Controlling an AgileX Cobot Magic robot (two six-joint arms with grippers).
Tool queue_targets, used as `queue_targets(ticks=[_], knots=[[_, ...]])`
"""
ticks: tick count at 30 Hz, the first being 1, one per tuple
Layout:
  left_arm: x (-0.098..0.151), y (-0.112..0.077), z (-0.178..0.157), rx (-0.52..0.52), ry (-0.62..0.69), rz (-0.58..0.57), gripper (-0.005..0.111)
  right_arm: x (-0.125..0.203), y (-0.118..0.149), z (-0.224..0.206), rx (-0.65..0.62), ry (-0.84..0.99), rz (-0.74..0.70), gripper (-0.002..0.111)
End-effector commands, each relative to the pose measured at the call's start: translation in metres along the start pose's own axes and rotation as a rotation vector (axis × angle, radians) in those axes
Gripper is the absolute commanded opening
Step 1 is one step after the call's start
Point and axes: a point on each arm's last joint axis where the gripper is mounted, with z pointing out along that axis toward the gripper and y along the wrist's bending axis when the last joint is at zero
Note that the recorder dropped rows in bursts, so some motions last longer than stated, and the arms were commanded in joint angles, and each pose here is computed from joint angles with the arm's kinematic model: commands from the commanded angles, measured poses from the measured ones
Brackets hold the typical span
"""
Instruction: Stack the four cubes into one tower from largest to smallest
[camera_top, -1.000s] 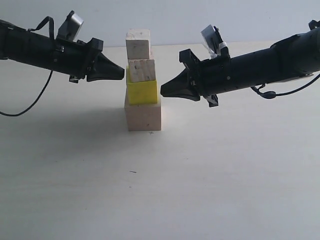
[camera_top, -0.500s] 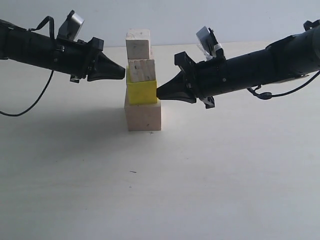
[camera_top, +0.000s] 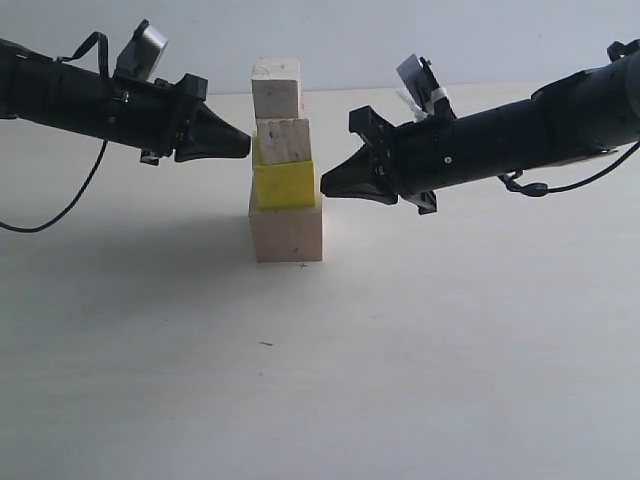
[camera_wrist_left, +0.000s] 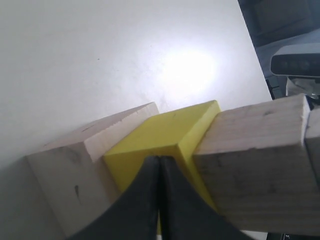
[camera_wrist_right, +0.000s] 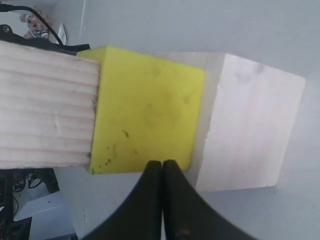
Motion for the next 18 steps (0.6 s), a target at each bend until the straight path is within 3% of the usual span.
queue_targets(ticks=[1, 18], knots=[[-0.0027, -0.0036, 0.0013, 0.016, -0.012, 0.010, 0.000, -0.0045, 0.0041, 0.0001, -0.022, -0.031, -0.018, 0.000], [-0.0028, -0.0041, 0.0013, 0.021, -0.013, 0.008, 0.000, -0.0031, 0.0068, 0.0000, -0.051, -0.017, -0.056, 0.000]])
